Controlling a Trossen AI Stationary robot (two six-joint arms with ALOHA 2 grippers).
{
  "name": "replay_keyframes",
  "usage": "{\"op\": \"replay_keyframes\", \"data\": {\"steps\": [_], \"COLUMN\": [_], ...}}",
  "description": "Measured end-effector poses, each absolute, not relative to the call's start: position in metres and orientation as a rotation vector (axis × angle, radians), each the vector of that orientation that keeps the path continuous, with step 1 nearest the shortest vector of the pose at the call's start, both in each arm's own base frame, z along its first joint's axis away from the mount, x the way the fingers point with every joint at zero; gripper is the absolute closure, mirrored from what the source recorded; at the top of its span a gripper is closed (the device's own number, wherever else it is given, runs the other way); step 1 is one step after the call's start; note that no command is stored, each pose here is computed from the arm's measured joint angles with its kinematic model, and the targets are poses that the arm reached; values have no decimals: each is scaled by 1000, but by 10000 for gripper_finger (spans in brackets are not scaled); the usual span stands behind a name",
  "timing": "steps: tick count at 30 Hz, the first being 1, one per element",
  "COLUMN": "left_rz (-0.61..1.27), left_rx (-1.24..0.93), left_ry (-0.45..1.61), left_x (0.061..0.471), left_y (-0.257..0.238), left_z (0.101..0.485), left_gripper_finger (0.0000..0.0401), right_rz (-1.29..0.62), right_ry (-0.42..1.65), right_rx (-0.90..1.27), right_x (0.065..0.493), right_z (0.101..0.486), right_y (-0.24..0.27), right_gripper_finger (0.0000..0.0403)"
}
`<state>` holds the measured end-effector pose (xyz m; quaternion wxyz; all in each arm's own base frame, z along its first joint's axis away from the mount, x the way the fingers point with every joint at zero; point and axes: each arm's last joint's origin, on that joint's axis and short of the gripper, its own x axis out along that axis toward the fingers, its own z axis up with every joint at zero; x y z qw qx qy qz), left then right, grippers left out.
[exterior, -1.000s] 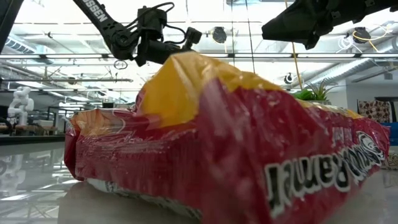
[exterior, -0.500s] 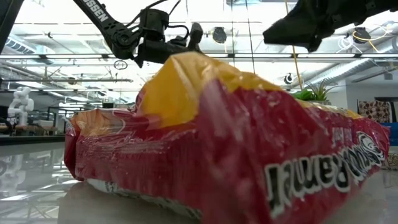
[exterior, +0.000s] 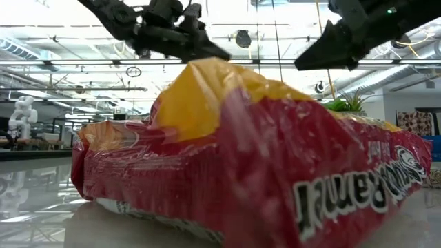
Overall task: Sort Maruchan noodles
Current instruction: Put the orange noodle pack into the black bin
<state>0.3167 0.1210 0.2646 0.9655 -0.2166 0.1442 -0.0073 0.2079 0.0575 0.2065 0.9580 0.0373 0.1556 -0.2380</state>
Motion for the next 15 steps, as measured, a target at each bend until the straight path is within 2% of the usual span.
{"op": "replay_keyframes", "data": {"steps": [3, 7, 15], "left_rz": [76, 169, 287], "left_rx": [-338, -282, -264], "left_ry": [357, 385, 395], "left_x": [300, 282, 257], "left_y": [117, 110, 104], "left_z": [275, 275, 231], "left_gripper_finger": [368, 368, 368], "right_rz": [-468, -510, -381], "right_ry": [300, 378, 498], "right_rx": [-13, -214, -391], "right_x": [215, 225, 263], "right_z": [212, 211, 229], "right_y": [46, 23, -30], "right_gripper_finger": [289, 289, 289]}}
